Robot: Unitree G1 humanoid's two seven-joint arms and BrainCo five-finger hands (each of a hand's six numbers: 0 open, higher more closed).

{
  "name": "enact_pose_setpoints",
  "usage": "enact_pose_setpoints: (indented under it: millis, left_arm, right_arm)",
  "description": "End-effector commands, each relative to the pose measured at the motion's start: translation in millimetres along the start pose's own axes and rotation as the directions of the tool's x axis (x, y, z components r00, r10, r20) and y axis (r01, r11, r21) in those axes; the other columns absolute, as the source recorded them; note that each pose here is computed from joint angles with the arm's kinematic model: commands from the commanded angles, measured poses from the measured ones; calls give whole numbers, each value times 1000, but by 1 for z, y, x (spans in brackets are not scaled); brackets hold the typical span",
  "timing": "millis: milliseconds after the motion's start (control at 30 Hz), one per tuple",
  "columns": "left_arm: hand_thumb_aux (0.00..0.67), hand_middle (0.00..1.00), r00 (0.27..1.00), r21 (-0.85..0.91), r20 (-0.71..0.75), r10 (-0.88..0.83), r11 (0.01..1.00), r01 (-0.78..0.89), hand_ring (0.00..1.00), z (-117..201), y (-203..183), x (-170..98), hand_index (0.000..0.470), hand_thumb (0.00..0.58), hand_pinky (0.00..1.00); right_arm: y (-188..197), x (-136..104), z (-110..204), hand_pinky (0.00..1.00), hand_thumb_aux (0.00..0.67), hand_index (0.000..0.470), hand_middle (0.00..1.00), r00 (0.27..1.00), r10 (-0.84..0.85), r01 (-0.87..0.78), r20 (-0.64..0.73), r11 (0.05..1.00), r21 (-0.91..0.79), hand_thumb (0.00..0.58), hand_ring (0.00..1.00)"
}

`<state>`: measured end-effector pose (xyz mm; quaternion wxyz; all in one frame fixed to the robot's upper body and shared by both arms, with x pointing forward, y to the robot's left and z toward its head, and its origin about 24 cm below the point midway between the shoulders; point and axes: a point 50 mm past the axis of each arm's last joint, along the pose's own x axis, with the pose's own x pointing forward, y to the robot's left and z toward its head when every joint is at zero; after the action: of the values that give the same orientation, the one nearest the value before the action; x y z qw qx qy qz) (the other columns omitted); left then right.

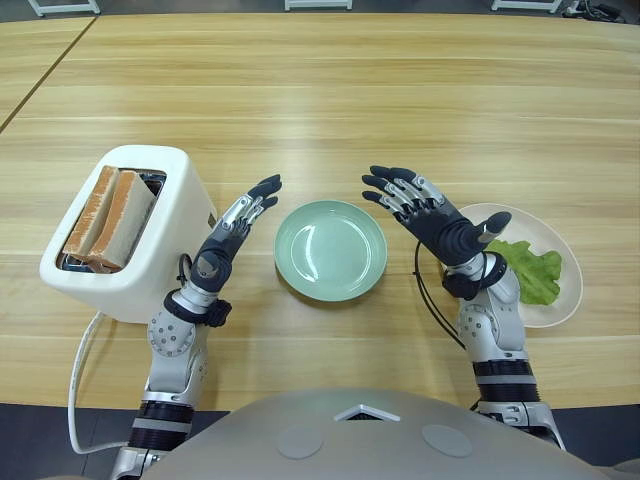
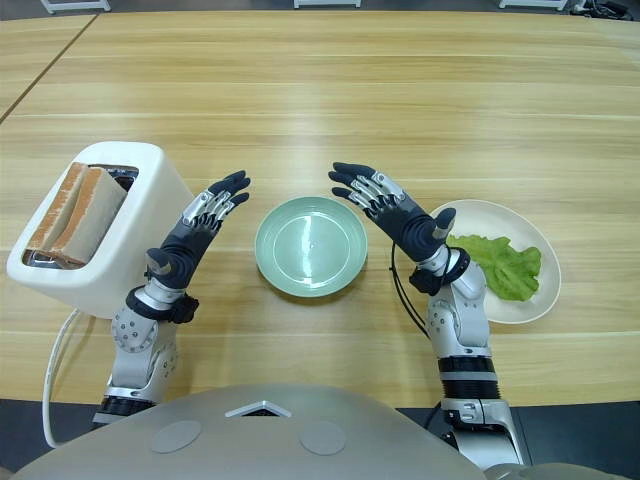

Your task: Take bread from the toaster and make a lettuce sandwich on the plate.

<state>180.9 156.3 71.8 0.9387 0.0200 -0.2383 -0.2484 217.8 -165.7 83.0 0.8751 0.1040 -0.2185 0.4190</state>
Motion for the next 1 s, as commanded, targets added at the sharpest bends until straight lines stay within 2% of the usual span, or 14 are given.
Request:
enact_pose_setpoints:
  millis: [33, 267, 400, 467, 533, 600, 667, 733, 767, 800, 833, 867, 900, 1000]
  left_arm:
    - [0, 0, 1000, 10, 1, -11, 1000, 11, 0, 6, -4, 1, 0, 0, 0]
    - [0, 0, 1000, 7, 23, -2, 1000, 2, 0, 17, -7, 3, 0, 0, 0]
    - [0, 0, 988, 15, 149, 28, 999, -30, 0, 77, -12, 10, 0, 0, 0]
    - [0, 0, 973, 177, 199, 118, 972, -154, 0, 123, 4, 8, 0, 0, 0]
    - [0, 0, 952, 374, 208, 223, 882, -289, 0, 154, 24, -1, 0, 0, 0]
    - [0, 0, 939, 583, 167, 302, 737, -341, 0, 169, 44, -11, 0, 0, 0]
    - [0, 0, 937, 823, 68, 342, 512, -247, 0, 175, 57, -19, 0, 0, 0]
    - [0, 0, 911, 920, -51, 408, 374, -116, 0, 168, 73, -28, 0, 0, 0]
    - [0, 0, 895, 934, -98, 436, 351, -68, 0, 163, 79, -33, 0, 0, 0]
    - [58, 0, 876, 941, -142, 461, 338, -26, 0, 158, 83, -37, 41, 96, 0]
    - [226, 0, 857, 944, -185, 481, 329, 19, 0, 151, 86, -42, 159, 325, 0]
    - [349, 0, 837, 942, -225, 499, 332, 55, 0, 144, 89, -46, 245, 447, 0]
    - [373, 0, 810, 937, -267, 522, 339, 90, 0, 136, 93, -52, 262, 466, 0]
    - [352, 0, 740, 915, -338, 581, 388, 113, 0, 122, 103, -70, 247, 449, 0]
  right_arm:
    - [1, -1, 1, 0, 0, 0, 0, 1000, 4, -4, -5, 1000, -10, 0, 0]
    - [3, -2, 1, 0, 0, 0, 0, 1000, 3, -3, -3, 1000, -14, 0, 0]
    - [2, 1, 1, 0, 0, 0, 0, 1000, 14, -14, -1, 1000, -10, 0, 0]
    - [1, 0, 2, 0, 0, 0, 0, 1000, 13, -13, 0, 1000, -10, 0, 0]
    - [0, 0, 3, 0, 0, 0, 0, 1000, 9, -9, 1, 1000, -10, 0, 0]
    - [-1, 0, 2, 0, 0, 0, 0, 1000, 7, -7, 0, 1000, -9, 0, 0]
    - [-1, -2, 3, 0, 0, 0, 0, 1000, -7, 7, 1, 1000, -14, 0, 0]
    - [0, -4, 3, 0, 0, 0, 0, 1000, -14, 14, 0, 1000, -20, 0, 0]
    - [0, -4, 4, 0, 0, 0, 0, 1000, -15, 15, 0, 1000, -21, 0, 0]
    - [0, -3, 4, 0, 0, 0, 0, 1000, -16, 16, 0, 1000, -22, 0, 0]
    - [0, -4, 4, 0, 0, 0, 0, 1000, -18, 18, 0, 1000, -23, 0, 0]
    - [0, -4, 4, 0, 0, 0, 0, 1000, -20, 20, 0, 999, -25, 0, 0]
    - [0, -4, 4, 0, 0, 0, 0, 1000, -22, 22, 0, 999, -26, 0, 0]
    - [-1, -5, 5, 0, 0, 0, 0, 1000, -26, 26, 1, 999, -31, 0, 0]
